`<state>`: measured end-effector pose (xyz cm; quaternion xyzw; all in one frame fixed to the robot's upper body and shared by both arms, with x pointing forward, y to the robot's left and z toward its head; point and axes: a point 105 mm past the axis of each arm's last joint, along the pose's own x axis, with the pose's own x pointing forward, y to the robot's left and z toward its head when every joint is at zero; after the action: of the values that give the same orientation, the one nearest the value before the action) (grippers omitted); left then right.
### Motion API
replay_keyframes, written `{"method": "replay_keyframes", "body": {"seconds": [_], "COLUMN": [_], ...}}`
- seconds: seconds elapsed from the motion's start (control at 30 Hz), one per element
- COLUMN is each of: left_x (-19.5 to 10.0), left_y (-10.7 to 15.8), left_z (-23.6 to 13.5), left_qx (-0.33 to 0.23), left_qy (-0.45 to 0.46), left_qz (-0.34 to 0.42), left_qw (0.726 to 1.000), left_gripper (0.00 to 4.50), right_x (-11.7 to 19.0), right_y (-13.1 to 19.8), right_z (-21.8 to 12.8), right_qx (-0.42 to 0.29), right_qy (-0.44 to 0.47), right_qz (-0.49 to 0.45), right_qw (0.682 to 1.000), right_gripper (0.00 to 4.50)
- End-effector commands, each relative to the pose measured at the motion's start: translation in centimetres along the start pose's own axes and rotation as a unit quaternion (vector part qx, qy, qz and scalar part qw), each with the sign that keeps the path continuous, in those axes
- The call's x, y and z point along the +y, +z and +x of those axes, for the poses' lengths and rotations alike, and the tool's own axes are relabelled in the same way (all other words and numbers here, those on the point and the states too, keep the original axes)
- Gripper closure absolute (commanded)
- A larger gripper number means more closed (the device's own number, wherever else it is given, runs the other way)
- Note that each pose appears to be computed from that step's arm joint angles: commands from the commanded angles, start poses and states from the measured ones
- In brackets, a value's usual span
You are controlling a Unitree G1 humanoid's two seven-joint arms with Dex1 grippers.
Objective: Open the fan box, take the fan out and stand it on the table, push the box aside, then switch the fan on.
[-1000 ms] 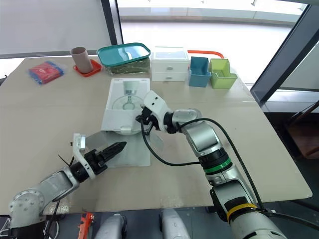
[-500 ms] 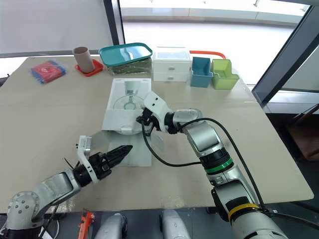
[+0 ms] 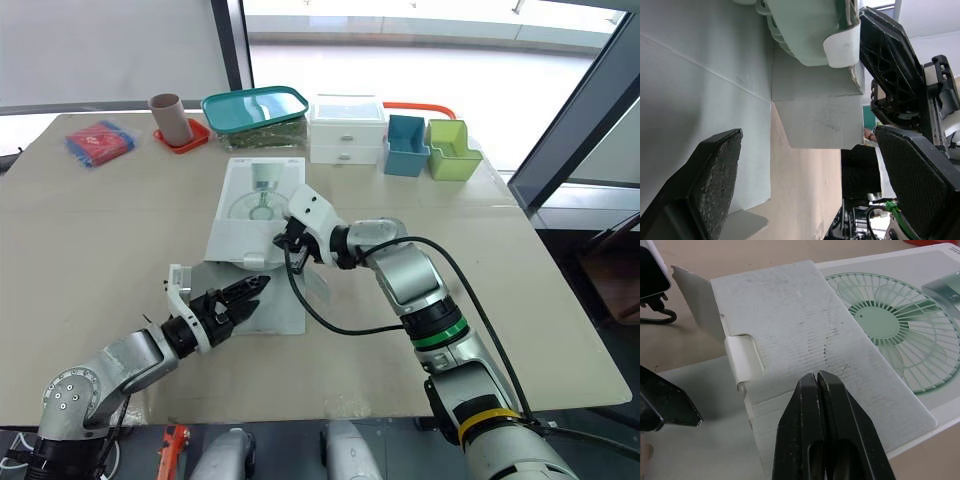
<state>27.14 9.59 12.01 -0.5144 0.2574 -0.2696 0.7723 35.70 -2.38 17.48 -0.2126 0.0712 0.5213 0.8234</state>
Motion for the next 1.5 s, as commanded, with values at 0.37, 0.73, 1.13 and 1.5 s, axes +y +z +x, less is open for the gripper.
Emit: {"method": "replay_keyframes", "body": {"seconds": [0.37, 0.73, 1.13, 1.5], "left_x": [0.2, 1.1, 2.1, 1.5], "left_y": [1.6, 0.9, 0.5, 1.0], "left_z": [0.2, 0.6, 0.5, 1.8], "left_qx": [-0.062, -0.059, -0.069, -0.075], "left_qy": [0.063, 0.088, 0.094, 0.080], "left_qz": [-0.055, -0.066, -0.079, -0.077], "left_qw": [0.995, 0.992, 0.990, 0.991], "left_gripper": [0.03, 0.03, 0.03, 0.03], "right_x": [0.3, -0.3, -0.1, 0.0], "right_y": [-0.7, 0.3, 0.1, 0.1], "right_z": [0.1, -0.8, -0.9, -1.0], "right_qx": [0.018, 0.014, 0.018, 0.021], "right_qy": [0.007, 0.004, 0.011, 0.010], "right_qz": [0.004, 0.006, 0.002, 0.000], "right_qw": [1.000, 1.000, 1.000, 1.000], "right_gripper": [4.50, 4.50, 4.50, 4.50]}}
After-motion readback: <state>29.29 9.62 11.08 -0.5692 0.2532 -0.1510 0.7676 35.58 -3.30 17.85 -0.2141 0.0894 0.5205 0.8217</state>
